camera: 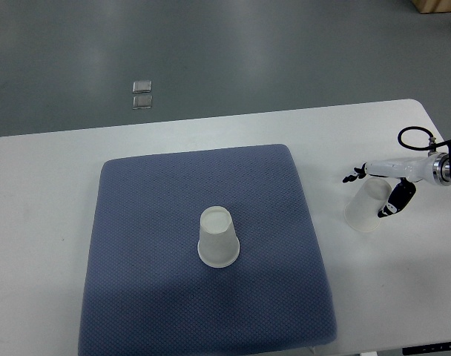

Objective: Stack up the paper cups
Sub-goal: 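Lower the right hand onto the lying white paper cup and grasp it, then lift the cup with the right hand and carry it over the upside-down cup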

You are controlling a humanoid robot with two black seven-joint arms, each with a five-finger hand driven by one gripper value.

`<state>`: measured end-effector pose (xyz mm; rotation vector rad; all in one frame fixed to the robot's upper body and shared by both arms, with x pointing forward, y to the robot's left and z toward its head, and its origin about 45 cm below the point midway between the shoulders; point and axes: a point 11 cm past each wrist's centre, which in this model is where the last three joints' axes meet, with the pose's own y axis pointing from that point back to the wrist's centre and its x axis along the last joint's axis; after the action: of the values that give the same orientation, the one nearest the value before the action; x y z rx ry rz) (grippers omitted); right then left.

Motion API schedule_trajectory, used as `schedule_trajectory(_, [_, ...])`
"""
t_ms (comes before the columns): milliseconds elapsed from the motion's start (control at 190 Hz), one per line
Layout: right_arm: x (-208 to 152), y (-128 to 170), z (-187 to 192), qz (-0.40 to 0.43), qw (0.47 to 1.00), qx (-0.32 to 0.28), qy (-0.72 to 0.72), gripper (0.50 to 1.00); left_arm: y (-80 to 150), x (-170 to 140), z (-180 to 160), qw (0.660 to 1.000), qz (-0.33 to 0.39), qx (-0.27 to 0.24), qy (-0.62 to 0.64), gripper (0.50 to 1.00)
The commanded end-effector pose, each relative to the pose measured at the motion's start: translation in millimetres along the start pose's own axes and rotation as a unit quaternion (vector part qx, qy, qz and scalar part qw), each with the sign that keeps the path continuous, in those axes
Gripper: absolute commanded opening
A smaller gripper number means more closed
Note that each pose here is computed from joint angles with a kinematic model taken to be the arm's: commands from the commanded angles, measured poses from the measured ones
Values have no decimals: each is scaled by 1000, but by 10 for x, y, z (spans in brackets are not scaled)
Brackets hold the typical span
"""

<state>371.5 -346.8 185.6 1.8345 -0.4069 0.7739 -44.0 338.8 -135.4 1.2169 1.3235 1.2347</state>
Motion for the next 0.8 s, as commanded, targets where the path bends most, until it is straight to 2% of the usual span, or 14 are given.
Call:
schedule_trajectory(0, [-8,3,8,0,1000,-1,0,813,0,0,0,1000,0,0,0,1000])
schedule_trajectory(137, [-12,2,3,-2,1000,-1,5,793,0,0,0,1000,0,0,0,1000])
schedule_trajectory(184, [-14,3,11,-3,1000,-2,11,766,0,0,0,1000,0,0,0,1000])
schedule_trajectory(284, [-15,2,6,-3,1000,-2,12,756,0,0,0,1000,0,0,0,1000])
schedule_trajectory(342, [-7,3,4,-2,1000,-2,12,733,0,0,0,1000,0,0,0,1000])
schedule_trajectory(532, [67,17,-15,4,1000,3,14,727,0,0,0,1000,0,0,0,1000])
schedule_trajectory(795, [637,107,-436,31,996,72,46,727,0,0,0,1000,0,0,0,1000])
